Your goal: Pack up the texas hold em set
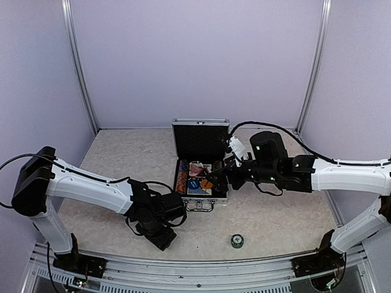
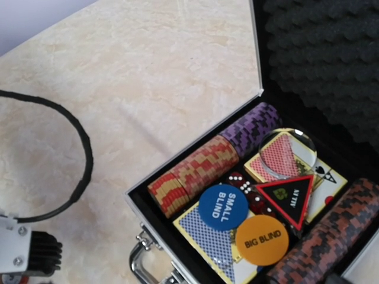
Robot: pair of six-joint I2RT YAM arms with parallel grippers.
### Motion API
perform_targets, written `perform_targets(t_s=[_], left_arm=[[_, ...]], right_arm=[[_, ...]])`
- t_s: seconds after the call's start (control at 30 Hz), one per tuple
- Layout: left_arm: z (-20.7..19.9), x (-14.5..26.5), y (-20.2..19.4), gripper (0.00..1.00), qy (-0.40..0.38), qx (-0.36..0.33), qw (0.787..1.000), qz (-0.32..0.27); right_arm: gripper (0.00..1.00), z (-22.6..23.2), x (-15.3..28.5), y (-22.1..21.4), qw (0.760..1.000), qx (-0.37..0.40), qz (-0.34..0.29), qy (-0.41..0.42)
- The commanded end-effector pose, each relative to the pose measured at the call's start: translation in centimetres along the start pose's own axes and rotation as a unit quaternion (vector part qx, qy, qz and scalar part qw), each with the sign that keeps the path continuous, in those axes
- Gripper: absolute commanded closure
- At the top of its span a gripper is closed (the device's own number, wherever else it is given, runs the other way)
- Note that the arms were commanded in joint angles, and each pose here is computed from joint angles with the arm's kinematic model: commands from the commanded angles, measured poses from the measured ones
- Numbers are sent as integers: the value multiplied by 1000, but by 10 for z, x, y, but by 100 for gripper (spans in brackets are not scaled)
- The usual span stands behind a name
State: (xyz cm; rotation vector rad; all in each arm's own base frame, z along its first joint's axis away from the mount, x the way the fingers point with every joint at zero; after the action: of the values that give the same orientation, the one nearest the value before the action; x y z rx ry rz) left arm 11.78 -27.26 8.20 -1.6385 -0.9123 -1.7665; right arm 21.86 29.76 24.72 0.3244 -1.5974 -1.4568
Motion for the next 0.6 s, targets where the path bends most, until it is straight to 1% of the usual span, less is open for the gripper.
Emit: perform_targets(t_s=[0.0,0.17,0.57], left_arm=[[0,-6,-5,32,9,-9,1000,21],[-5,-8,1,38,-2,-9,1000,10],[-1,-11,-1,55,0,-4,1000,12]], right_arm=[[0,5,7,6,1000,-2,-20,15],[0,8,6,6,1000,-4,-17,26],[0,12,7,8,999,-5,-16,35]])
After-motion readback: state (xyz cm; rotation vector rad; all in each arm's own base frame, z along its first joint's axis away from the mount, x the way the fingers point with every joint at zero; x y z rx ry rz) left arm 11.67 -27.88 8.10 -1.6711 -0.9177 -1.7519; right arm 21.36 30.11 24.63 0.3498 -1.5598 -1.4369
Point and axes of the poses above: each gripper's point midway between its finger pads, its own x axis back along the fingers, its own z axis along the line the jaws close on, y = z × x, the point moved 7 cm from there along x, back along the fingers, and after that the axes turned 1 degree about -x, right-handed, at the moved point
